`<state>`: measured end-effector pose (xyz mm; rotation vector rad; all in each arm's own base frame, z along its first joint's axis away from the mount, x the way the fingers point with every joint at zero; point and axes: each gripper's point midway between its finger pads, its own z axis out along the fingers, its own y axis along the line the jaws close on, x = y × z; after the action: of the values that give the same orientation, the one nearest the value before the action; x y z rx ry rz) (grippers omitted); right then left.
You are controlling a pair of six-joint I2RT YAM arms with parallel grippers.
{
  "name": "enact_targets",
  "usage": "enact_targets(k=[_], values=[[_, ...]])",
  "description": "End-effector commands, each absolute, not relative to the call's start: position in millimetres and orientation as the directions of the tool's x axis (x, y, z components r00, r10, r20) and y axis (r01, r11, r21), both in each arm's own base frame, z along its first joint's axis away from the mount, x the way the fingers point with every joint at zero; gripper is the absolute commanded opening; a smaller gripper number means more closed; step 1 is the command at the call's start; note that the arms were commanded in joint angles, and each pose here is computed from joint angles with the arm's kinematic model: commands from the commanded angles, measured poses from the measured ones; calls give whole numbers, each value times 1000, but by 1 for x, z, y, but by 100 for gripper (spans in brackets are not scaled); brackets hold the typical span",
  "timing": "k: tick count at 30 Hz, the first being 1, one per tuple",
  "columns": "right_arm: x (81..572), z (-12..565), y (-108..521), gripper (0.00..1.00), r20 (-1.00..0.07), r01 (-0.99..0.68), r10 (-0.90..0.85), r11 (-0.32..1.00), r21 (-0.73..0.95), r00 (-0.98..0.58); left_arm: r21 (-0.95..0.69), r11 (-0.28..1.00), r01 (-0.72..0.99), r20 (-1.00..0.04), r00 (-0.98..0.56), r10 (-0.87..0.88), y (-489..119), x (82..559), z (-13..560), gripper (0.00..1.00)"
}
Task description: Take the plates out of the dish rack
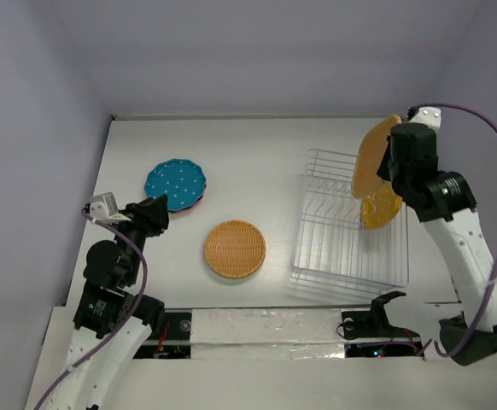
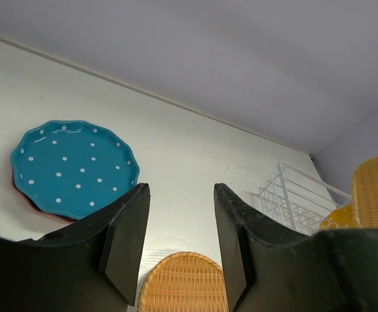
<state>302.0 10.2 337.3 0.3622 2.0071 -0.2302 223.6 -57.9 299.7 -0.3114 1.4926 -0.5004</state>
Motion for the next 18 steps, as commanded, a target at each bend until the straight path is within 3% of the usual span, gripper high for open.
enact_targets(k=[1,7,11,18], values=[[298,391,63,0,-929,86,283,959,270,-237,-495,856,148,-863,26,-504,-61,225,307,41],[273,368,207,0,-838,-393,373,756,523,-398,-493,858,142,-866,16,-500,-61,227,305,42],[243,350,283,0,-772,-537,354,565,627,-528,-494,858,141,-866,14,-501,-61,227,304,42],[214,304,358,0,-696,-588,249,390,708,-673,-492,860,134,-868,3,-496,-62,228,302,42]])
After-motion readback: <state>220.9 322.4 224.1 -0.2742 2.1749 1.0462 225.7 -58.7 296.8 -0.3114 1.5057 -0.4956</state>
